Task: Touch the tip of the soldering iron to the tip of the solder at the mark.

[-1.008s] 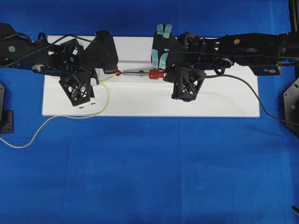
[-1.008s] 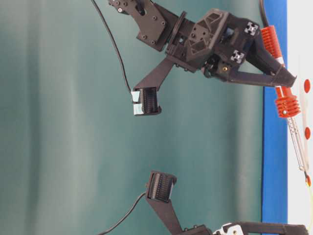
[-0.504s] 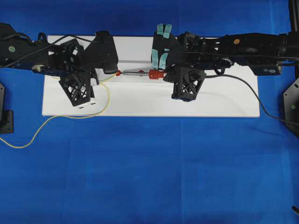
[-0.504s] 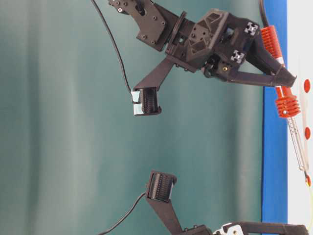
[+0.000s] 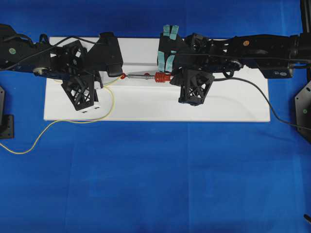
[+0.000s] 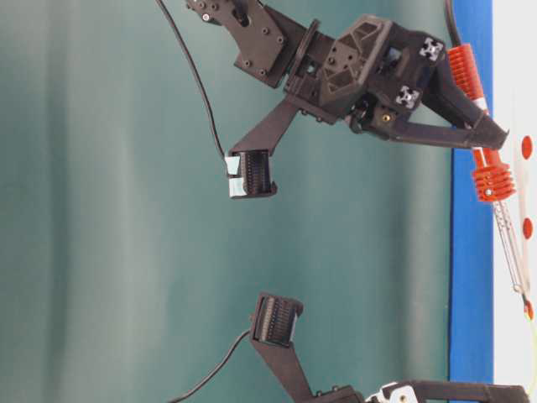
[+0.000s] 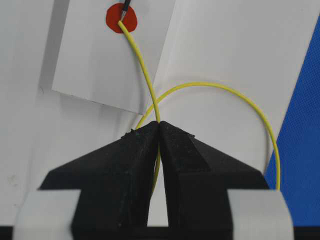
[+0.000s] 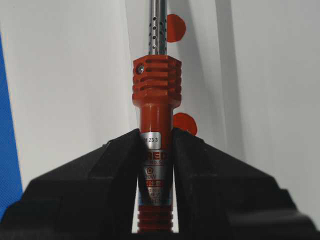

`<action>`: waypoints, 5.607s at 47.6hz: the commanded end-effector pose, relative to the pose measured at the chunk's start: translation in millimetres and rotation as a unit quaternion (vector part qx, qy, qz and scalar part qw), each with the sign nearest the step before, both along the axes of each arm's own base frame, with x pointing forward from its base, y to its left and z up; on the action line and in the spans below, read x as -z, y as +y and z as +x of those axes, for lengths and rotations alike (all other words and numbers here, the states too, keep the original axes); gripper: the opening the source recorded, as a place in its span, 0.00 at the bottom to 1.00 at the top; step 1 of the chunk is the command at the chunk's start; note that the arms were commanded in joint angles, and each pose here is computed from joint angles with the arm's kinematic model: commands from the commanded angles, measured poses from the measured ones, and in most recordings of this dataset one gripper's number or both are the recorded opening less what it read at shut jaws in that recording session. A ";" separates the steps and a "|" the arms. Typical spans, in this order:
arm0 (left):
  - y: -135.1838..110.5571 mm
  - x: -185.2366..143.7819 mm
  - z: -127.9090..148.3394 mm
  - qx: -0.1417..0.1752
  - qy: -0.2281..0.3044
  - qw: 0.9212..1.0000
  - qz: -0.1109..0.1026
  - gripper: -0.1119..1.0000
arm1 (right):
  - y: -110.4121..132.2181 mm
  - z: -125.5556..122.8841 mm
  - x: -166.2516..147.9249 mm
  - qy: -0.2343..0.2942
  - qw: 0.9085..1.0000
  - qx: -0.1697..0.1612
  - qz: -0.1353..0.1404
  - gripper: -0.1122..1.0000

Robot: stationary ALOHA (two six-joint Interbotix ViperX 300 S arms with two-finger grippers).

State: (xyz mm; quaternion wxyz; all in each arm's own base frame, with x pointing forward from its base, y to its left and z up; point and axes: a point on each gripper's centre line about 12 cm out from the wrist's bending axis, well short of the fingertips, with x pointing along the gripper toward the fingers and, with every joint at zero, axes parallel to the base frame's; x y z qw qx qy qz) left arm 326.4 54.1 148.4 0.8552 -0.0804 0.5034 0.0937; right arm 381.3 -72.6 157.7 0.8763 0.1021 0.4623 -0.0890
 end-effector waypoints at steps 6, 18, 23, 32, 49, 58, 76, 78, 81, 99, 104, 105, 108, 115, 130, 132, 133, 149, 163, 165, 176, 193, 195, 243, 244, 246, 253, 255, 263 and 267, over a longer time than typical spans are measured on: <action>0.3 -8.8 4.7 0.004 -0.015 1.000 0.005 0.13 | -2.0 6.0 -12.8 -0.019 1.000 0.001 -0.004 0.16; 0.1 -17.3 -0.1 0.004 -0.021 1.000 0.006 0.13 | -2.0 6.3 -13.3 -0.020 1.000 0.001 -0.005 0.16; -1.1 -26.8 -7.2 0.003 -0.027 1.000 0.007 0.13 | -2.0 6.3 -13.3 -0.020 1.000 0.001 -0.005 0.16; -4.1 -43.5 -25.6 0.002 -0.044 0.999 0.009 0.13 | -2.0 6.3 -13.3 -0.020 1.000 0.001 -0.005 0.16; -7.3 -49.2 -42.2 0.000 -0.066 0.998 0.011 0.13 | -2.3 6.3 -13.3 -0.020 1.000 -0.002 -0.008 0.16; -6.7 -49.2 -41.3 0.000 -0.067 0.998 0.011 0.13 | -3.7 -2.1 -19.0 -0.023 1.000 -0.001 -0.015 0.16; -6.8 -49.5 -41.8 0.000 -0.068 0.998 0.012 0.13 | -1.4 -57.4 -42.5 -0.051 0.998 0.016 -0.020 0.16; -7.3 -49.0 -42.1 0.000 -0.067 0.998 0.011 0.13 | 0.1 -63.8 -42.2 -0.051 0.998 0.018 -0.019 0.16; -7.3 -49.0 -42.1 0.000 -0.067 0.998 0.011 0.13 | 1.5 -71.8 -42.8 -0.054 0.998 0.022 -0.017 0.16; -7.0 -49.8 -39.9 0.000 -0.068 0.998 0.011 0.13 | 4.8 -86.3 -42.7 -0.065 0.997 0.036 -0.010 0.16; -6.6 -50.6 -37.8 0.000 -0.069 0.998 0.011 0.13 | 4.8 -86.3 -42.7 -0.065 0.997 0.035 -0.010 0.16; -7.0 -51.7 -37.0 0.001 -0.070 0.997 0.011 0.13 | 4.9 -86.4 -42.6 -0.065 0.997 0.036 -0.009 0.16; -8.5 -54.2 -32.0 0.005 -0.073 0.997 0.012 0.13 | 4.9 -86.4 -42.6 -0.065 0.997 0.036 -0.009 0.16; -13.5 -58.4 -14.3 0.019 -0.076 0.997 0.012 0.13 | 4.9 -86.5 -42.5 -0.064 0.997 0.036 -0.009 0.16; -12.8 -49.9 30.1 0.033 -0.062 0.997 0.015 0.13 | 5.0 -87.4 -41.3 -0.061 0.997 0.034 -0.010 0.16; -12.2 -46.3 34.9 0.034 -0.058 0.998 0.015 0.13 | 5.1 -87.7 -40.8 -0.061 0.998 0.034 -0.011 0.16; -11.8 -44.9 38.5 0.036 -0.057 0.998 0.016 0.13 | 5.2 -88.1 -40.3 -0.060 0.998 0.034 -0.010 0.16; -1.2 -26.6 61.3 0.033 -0.041 0.998 0.018 0.13 | 5.2 -89.5 -38.0 -0.058 0.998 0.033 -0.013 0.16; 0.6 -17.7 61.6 0.027 -0.030 0.999 0.014 0.13 | 5.3 -89.7 -37.0 -0.056 0.998 0.033 -0.012 0.16; 0.6 -17.7 61.6 0.027 -0.030 0.999 0.014 0.13 | 5.4 -89.7 -37.0 -0.056 0.998 0.033 -0.012 0.16; 0.6 -17.8 61.3 0.026 -0.028 0.999 0.014 0.13 | 5.3 -89.6 -36.5 -0.056 0.998 0.033 -0.012 0.16; 1.8 -17.8 61.2 0.025 -0.028 0.999 0.014 0.13 | 6.3 -86.0 -32.2 -0.048 0.998 0.030 -0.010 0.16; 1.8 -18.3 61.6 0.025 -0.029 0.999 0.014 0.13 | 6.5 -84.8 -32.0 -0.048 0.998 0.030 -0.010 0.16; 1.8 -17.8 61.2 0.024 -0.028 0.999 0.013 0.13 | 7.9 -50.7 -9.1 -0.017 1.000 0.017 -0.003 0.16; 1.8 -17.8 61.2 0.024 -0.028 0.999 0.013 0.13 | 7.9 -50.8 -9.7 -0.018 1.000 0.017 -0.003 0.16; 1.8 -17.8 61.2 0.024 -0.028 0.999 0.013 0.13 | 7.8 -50.6 -9.2 -0.017 1.000 0.016 -0.004 0.16; 1.8 -17.8 61.2 0.024 -0.028 0.999 0.013 0.13 | 7.8 -50.8 -9.1 -0.017 1.000 0.016 -0.003 0.16; 1.8 -17.8 61.2 0.024 -0.028 0.999 0.013 0.13 | 7.8 -50.6 -9.2 -0.017 1.000 0.016 -0.004 0.16; 1.8 -18.3 61.6 0.025 -0.029 0.999 0.014 0.13 | 7.8 -50.8 -9.1 -0.017 1.000 0.016 -0.003 0.16; 1.8 -17.8 61.2 0.024 -0.028 0.999 0.013 0.13 | 7.8 -50.8 -9.1 -0.017 1.000 0.016 -0.003 0.16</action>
